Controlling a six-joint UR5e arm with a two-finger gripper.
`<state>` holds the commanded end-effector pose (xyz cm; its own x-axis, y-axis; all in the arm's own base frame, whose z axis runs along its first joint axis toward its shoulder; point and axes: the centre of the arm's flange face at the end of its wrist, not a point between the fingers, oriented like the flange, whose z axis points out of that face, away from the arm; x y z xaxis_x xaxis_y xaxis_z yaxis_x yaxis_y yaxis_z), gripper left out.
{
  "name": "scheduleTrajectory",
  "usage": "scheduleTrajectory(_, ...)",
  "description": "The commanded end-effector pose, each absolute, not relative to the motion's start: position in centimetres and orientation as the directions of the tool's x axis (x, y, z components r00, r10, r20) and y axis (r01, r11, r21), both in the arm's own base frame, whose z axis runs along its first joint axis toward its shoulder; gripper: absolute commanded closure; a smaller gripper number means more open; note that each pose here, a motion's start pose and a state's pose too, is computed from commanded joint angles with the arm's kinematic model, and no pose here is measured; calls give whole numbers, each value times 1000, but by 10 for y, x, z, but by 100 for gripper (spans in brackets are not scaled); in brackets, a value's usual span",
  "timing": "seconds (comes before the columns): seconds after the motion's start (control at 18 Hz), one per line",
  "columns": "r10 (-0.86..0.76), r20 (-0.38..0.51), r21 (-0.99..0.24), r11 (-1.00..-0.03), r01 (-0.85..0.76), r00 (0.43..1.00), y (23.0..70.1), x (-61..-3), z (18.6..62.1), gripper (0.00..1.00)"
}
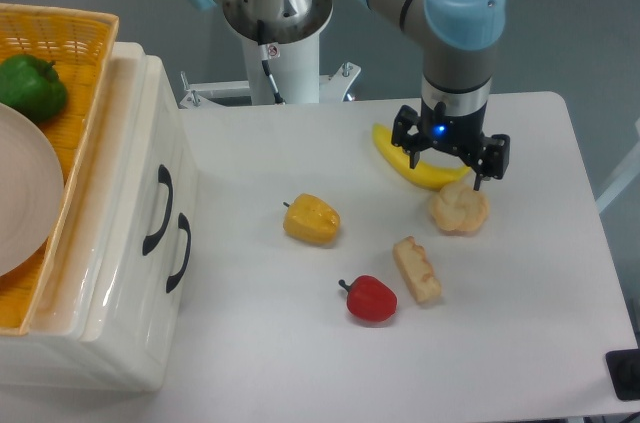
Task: Slide the top white drawer open
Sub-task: 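Lift the gripper away from the banana and move toward the drawers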
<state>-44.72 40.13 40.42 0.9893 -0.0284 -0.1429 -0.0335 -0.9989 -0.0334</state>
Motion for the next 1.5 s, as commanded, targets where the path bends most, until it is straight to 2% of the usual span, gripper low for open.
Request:
scheduleTrajectory(0.44, -36, -139, -35, -999, -41, 990, 411, -436, 403, 0)
scheduleTrajectory(0.78, 38, -109, -33, -999, 35, 993, 413, -420, 388, 0)
scheduleTrajectory(1.11, 117, -87, -39, -993, 114, 989, 445, -386, 379, 0)
scheduleTrajectory(1.5, 265, -55, -77, -962, 261, 963, 460, -370, 380, 0)
